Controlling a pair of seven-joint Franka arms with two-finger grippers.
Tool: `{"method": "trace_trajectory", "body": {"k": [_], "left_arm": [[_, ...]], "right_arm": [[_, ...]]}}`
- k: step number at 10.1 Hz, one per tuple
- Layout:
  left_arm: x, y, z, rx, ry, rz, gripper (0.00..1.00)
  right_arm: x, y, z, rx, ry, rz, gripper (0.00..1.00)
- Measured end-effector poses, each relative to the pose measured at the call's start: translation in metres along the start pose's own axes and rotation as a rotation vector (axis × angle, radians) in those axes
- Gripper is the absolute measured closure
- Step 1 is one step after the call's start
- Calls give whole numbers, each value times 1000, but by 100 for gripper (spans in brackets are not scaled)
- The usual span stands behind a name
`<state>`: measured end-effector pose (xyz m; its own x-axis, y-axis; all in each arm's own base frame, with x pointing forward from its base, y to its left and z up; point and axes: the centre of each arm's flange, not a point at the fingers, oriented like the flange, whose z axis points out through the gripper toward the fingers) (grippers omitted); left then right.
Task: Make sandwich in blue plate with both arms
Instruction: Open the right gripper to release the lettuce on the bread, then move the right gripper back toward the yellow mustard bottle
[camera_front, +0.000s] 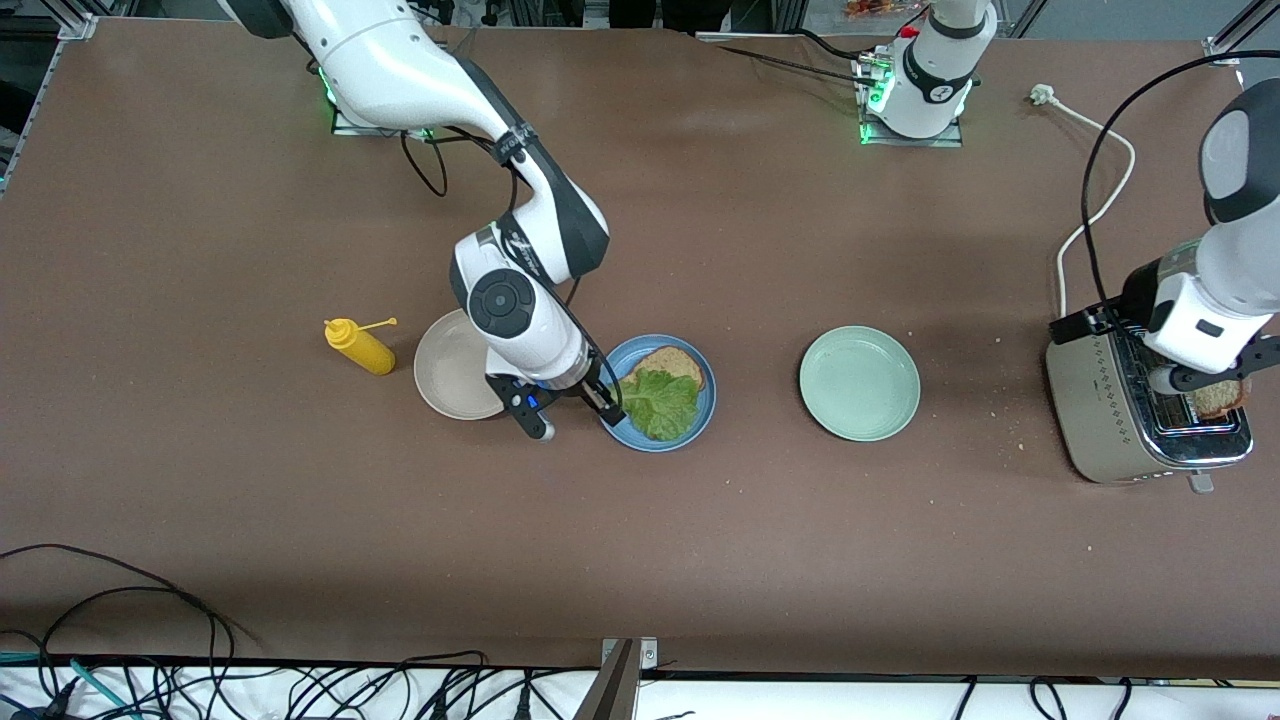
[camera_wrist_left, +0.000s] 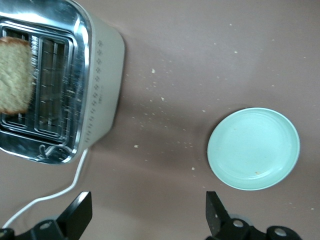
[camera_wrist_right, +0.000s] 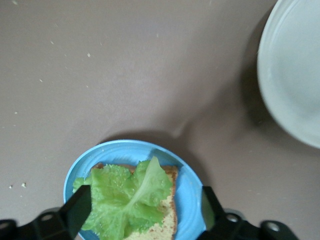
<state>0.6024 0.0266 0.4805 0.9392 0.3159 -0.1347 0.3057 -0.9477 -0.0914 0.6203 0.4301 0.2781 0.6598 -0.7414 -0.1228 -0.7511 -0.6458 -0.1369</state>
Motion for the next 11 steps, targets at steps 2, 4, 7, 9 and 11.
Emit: {"method": "trace_trajectory", "body": {"k": [2,4,7,9,11], "left_arm": [[11,-40,-9,-13,16,9,0],[22,-91,-18,-26,37,26,0],[27,-161,-17,-36,42,68,0],[28,-173,-13,-40,36,75,0],[31,-168,-5,-45,21,85,0]], "right_arm": [[11,5,-36,-51,29,-118,0],[40,21,-70,-152,28,-272,0],[99,64,-108,-344,-53,-488,0],[142,96,-124,-411,-107,-603,0],[184,138,-139,-424,-161,-704,0]]}}
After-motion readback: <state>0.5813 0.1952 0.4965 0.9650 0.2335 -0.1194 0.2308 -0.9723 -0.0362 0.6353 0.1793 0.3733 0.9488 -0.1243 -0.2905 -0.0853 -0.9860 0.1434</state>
